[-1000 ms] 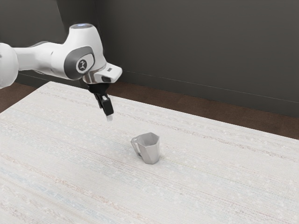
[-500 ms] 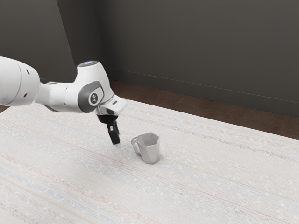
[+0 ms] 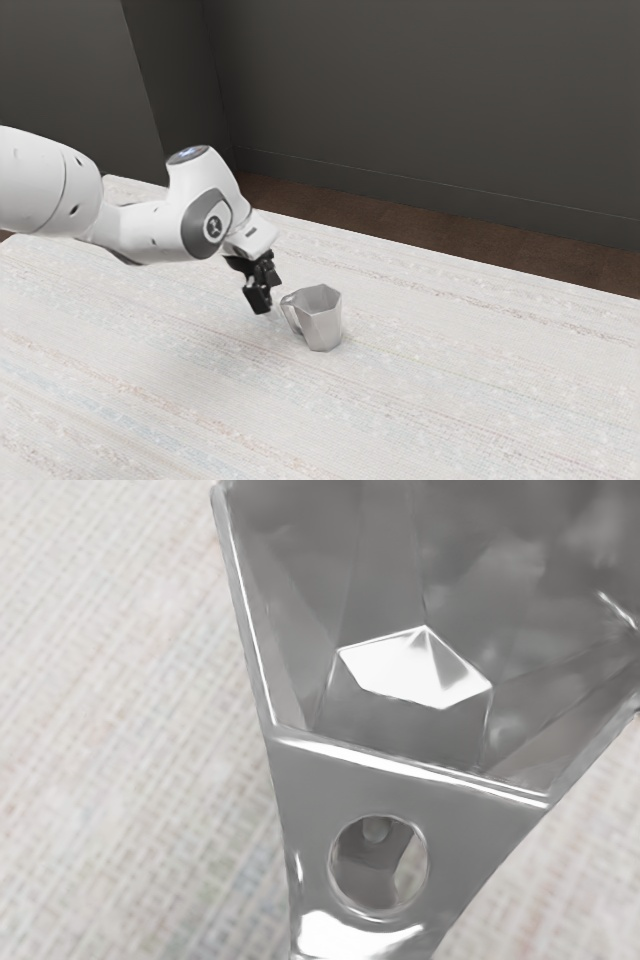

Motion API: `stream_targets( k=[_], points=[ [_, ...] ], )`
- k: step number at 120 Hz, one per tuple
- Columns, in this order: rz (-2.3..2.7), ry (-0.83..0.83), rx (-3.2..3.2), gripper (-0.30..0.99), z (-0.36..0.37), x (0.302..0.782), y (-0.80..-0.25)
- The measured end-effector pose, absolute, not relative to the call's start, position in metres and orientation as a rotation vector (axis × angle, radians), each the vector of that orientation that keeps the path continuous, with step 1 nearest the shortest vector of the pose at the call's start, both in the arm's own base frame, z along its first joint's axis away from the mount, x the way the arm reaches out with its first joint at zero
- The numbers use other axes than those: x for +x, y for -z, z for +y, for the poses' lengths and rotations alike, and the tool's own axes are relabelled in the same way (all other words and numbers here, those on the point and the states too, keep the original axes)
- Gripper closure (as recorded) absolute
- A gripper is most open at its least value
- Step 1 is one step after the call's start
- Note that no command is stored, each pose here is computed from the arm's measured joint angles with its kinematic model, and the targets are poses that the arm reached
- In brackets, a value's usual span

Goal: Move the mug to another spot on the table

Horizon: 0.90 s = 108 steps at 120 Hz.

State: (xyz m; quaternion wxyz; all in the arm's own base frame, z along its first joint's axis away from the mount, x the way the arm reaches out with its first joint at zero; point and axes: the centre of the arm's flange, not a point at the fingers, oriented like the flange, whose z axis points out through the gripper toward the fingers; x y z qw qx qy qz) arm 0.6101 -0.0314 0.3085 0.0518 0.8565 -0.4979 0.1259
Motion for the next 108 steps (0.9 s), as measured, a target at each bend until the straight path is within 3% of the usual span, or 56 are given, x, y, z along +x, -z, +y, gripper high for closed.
stream_targets(
  k=[108],
  points=[
    [-1.787, -0.462, 2.388, 0.05, -0.044, 0.620, -0.288]
  ],
)
